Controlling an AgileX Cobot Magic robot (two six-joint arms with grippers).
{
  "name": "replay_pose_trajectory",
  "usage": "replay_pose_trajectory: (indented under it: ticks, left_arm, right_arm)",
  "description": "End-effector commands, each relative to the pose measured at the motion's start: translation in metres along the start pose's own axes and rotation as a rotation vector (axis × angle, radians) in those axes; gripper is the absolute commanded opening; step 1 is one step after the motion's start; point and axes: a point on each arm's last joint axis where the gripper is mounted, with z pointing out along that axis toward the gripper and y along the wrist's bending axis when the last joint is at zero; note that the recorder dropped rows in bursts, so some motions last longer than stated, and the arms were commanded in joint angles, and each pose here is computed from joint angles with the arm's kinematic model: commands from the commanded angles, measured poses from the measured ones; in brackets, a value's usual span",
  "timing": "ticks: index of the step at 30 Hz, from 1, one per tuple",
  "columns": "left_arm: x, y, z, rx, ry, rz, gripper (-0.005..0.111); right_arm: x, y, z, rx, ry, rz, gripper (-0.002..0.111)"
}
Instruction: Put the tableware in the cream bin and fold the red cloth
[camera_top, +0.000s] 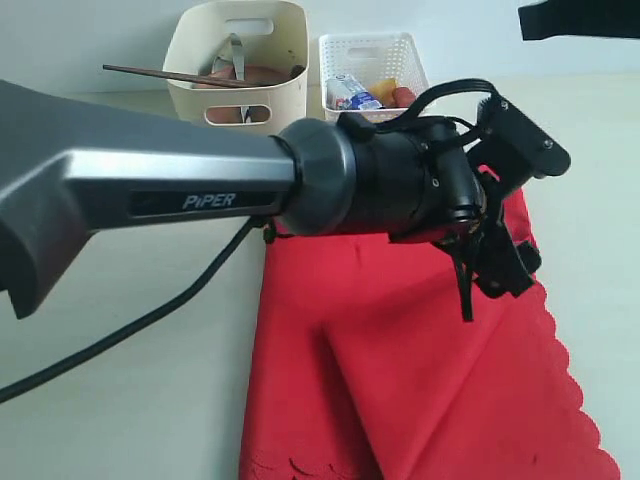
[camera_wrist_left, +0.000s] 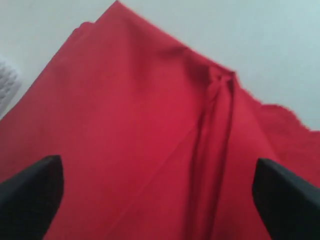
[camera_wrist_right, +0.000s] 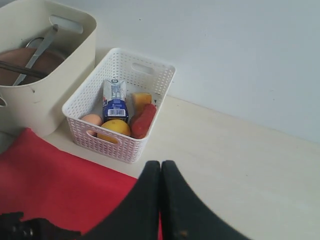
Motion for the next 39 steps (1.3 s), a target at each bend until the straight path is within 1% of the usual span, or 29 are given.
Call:
replay_pose_trajectory:
  ticks: [1, 2, 3, 4, 5, 6, 8, 10, 12, 14, 16, 19, 21, 22, 23, 24, 26, 27, 28, 29, 30, 31, 32, 33, 34, 35, 36, 37, 39]
  left_arm:
    - [0.005, 0.023, -0.024, -0.144, 0.157, 0.052, 0.068]
    - [0.014, 0.031, -0.031, -0.158, 0.198, 0.043, 0.033]
    - [0.021, 0.031, -0.033, -0.157, 0.217, 0.048, 0.012]
    - [0.038, 0.031, -0.038, -0.155, 0.255, 0.082, 0.002]
    - [0.046, 0.03, -0.041, -0.147, 0.265, 0.082, 0.002]
    - [0.061, 0.027, -0.045, -0.118, 0.262, 0.069, 0.001]
    - [0.081, 0.02, -0.048, -0.057, 0.237, 0.043, 0.0]
    - [0.101, 0.012, -0.044, -0.003, 0.234, 0.033, 0.0]
    - [0.116, 0.007, -0.041, 0.017, 0.264, 0.035, 0.0]
    - [0.124, 0.007, -0.041, 0.011, 0.296, 0.037, 0.0]
    - [0.128, 0.004, -0.041, 0.023, 0.295, 0.042, 0.0]
    - [0.123, -0.01, -0.041, 0.082, 0.224, 0.057, 0.0]
    - [0.11, -0.034, -0.047, 0.177, 0.098, 0.083, 0.0]
    - [0.101, -0.057, -0.055, 0.247, 0.016, 0.118, 0.0]
    - [0.096, -0.07, -0.06, 0.28, -0.023, 0.151, 0.0]
    - [0.086, -0.092, -0.073, 0.313, -0.083, 0.25, 0.0]
    - [0.076, -0.109, -0.091, 0.299, -0.12, 0.365, 0.0]
    - [0.073, -0.109, -0.097, 0.273, -0.107, 0.375, 0.0]
    - [0.072, -0.102, -0.103, 0.222, -0.068, 0.369, 0.0]
    - [0.075, -0.089, -0.105, 0.143, 0.009, 0.347, 0.0]
    - [0.076, -0.081, -0.106, 0.097, 0.049, 0.321, 0.0]
    - [0.082, -0.067, -0.109, 0.012, 0.114, 0.289, 0.0]
    - [0.087, -0.06, -0.112, -0.039, 0.136, 0.276, 0.0]
    - [0.094, -0.048, -0.12, -0.126, 0.119, 0.232, 0.0]
    - [0.099, -0.041, -0.126, -0.166, 0.103, 0.208, 0.0]
    - [0.113, -0.03, -0.138, -0.219, 0.082, 0.145, 0.0]
    - [0.119, -0.023, -0.146, -0.246, 0.07, 0.108, 0.0]
    - [0.133, -0.011, -0.162, -0.284, 0.041, 0.035, 0.0]
    - [0.148, 0.0, -0.181, -0.304, -0.021, -0.048, 0.0]
  right_arm:
    - [0.001, 0.0, 0.001, 0.002, 0.011, 0.003, 0.0]
    - [0.002, 0.0, 0.001, 0.002, 0.019, 0.003, 0.0]
    - [0.003, 0.0, 0.001, 0.002, 0.024, 0.005, 0.0]
    - [0.003, 0.0, 0.001, 0.001, 0.028, 0.01, 0.0]
    - [0.003, 0.0, 0.001, 0.0, 0.027, 0.012, 0.0]
    - [0.003, 0.0, 0.001, -0.002, 0.029, 0.018, 0.0]
    - [0.004, 0.0, 0.002, -0.004, 0.032, 0.023, 0.0]
    - [0.004, 0.001, 0.002, -0.011, 0.032, 0.046, 0.0]
    - [0.004, 0.001, 0.002, -0.015, 0.032, 0.06, 0.0]
    - [0.004, 0.001, 0.002, -0.015, 0.032, 0.06, 0.0]
    - [0.003, 0.002, 0.002, -0.017, 0.03, 0.068, 0.0]
    - [0.003, 0.002, 0.002, -0.021, 0.029, 0.081, 0.0]
    - [0.003, 0.002, 0.002, -0.021, 0.027, 0.083, 0.0]
    - [0.003, 0.002, 0.002, -0.021, 0.027, 0.083, 0.0]
    - [0.003, 0.002, 0.002, -0.021, 0.027, 0.079, 0.0]
    - [0.003, 0.002, 0.002, -0.021, 0.027, 0.079, 0.0]
    - [0.003, 0.002, 0.002, -0.021, 0.027, 0.079, 0.0]
    - [0.003, 0.002, 0.002, -0.021, 0.027, 0.079, 0.0]
    - [0.003, 0.002, 0.002, -0.022, 0.027, 0.083, 0.0]
    - [0.003, 0.002, 0.002, -0.022, 0.029, 0.083, 0.0]
    - [0.003, 0.002, 0.002, -0.022, 0.029, 0.083, 0.0]
    - [0.004, 0.002, 0.002, -0.022, 0.035, 0.083, 0.0]
    - [0.004, 0.002, 0.002, -0.022, 0.042, 0.083, 0.0]
    - [0.007, 0.002, 0.002, -0.022, 0.067, 0.083, 0.0]
    - [0.008, 0.002, 0.001, -0.022, 0.082, 0.084, 0.0]
    - [0.011, 0.005, 0.001, -0.041, 0.123, 0.141, 0.0]
    - [0.013, 0.007, 0.002, -0.059, 0.141, 0.19, 0.0]
    - [0.016, 0.011, 0.006, -0.092, 0.171, 0.23, 0.0]
    - [0.02, 0.016, 0.014, -0.137, 0.196, 0.191, 0.0]
